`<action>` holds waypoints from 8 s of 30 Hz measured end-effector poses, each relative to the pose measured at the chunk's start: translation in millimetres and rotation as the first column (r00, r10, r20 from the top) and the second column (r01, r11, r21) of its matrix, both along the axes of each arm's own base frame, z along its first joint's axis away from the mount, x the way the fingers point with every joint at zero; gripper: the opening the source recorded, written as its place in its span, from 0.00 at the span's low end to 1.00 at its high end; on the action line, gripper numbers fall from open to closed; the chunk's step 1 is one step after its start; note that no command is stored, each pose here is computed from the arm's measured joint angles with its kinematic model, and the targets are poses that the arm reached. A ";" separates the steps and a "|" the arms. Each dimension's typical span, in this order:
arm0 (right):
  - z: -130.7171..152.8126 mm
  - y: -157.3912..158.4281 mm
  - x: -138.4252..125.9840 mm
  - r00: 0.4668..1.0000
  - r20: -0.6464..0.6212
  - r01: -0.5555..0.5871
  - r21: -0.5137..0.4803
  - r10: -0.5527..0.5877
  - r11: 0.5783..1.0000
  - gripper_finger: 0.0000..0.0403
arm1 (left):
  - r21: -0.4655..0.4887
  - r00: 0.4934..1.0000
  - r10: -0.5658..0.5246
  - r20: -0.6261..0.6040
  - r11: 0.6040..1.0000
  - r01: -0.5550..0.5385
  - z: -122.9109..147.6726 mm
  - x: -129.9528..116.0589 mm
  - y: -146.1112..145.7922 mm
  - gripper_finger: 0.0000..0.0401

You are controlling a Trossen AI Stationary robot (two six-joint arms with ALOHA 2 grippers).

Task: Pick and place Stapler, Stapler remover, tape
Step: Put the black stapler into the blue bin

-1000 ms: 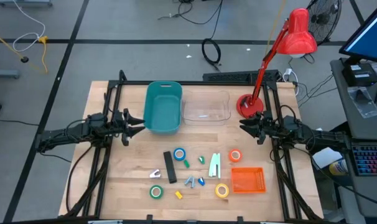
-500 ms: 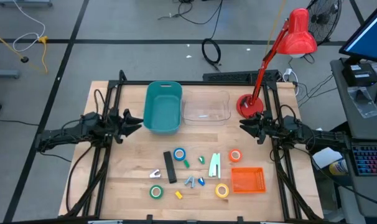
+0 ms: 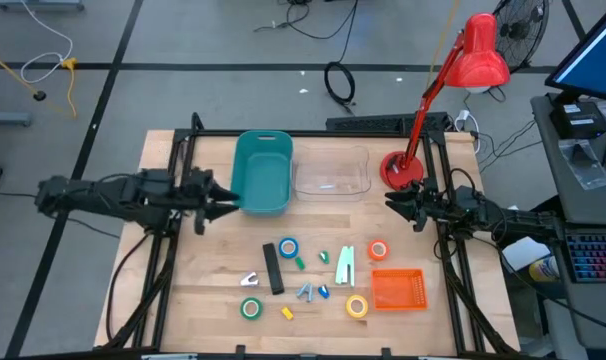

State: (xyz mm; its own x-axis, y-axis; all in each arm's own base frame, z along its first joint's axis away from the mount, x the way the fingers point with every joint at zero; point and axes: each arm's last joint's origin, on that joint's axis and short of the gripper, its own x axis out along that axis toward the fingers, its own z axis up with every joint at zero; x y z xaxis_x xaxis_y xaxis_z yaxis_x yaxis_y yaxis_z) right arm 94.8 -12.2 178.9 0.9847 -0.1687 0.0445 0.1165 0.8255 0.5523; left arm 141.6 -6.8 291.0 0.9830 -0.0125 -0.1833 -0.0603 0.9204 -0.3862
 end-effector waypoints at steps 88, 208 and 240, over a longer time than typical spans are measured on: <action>-0.1 0.1 0.0 1.000 -0.017 -0.001 -0.097 -0.001 0.995 0.42 | -0.052 0.141 0.283 -0.949 0.300 -0.953 -45.8 203.1 -126.2 0.72; -1.1 0.1 0.1 1.000 -0.028 0.000 -0.099 -0.003 0.995 0.42 | -0.549 0.622 0.445 -0.644 0.298 -0.781 34.7 147.9 -50.0 0.39; -0.8 -5.0 -1.3 0.983 -0.025 0.180 -0.089 -0.183 0.980 0.42 | -0.070 0.302 0.540 -0.786 0.406 -0.911 11.6 121.6 176.2 0.39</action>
State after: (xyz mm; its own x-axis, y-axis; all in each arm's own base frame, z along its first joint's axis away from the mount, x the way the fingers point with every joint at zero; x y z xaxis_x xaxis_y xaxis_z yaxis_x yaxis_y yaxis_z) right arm 93.6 -17.3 178.1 0.9390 -0.3420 0.0351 0.2858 0.8333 0.4732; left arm 263.2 169.3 302.6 0.2564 0.3911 -0.8839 -0.9653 0.0567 -0.2549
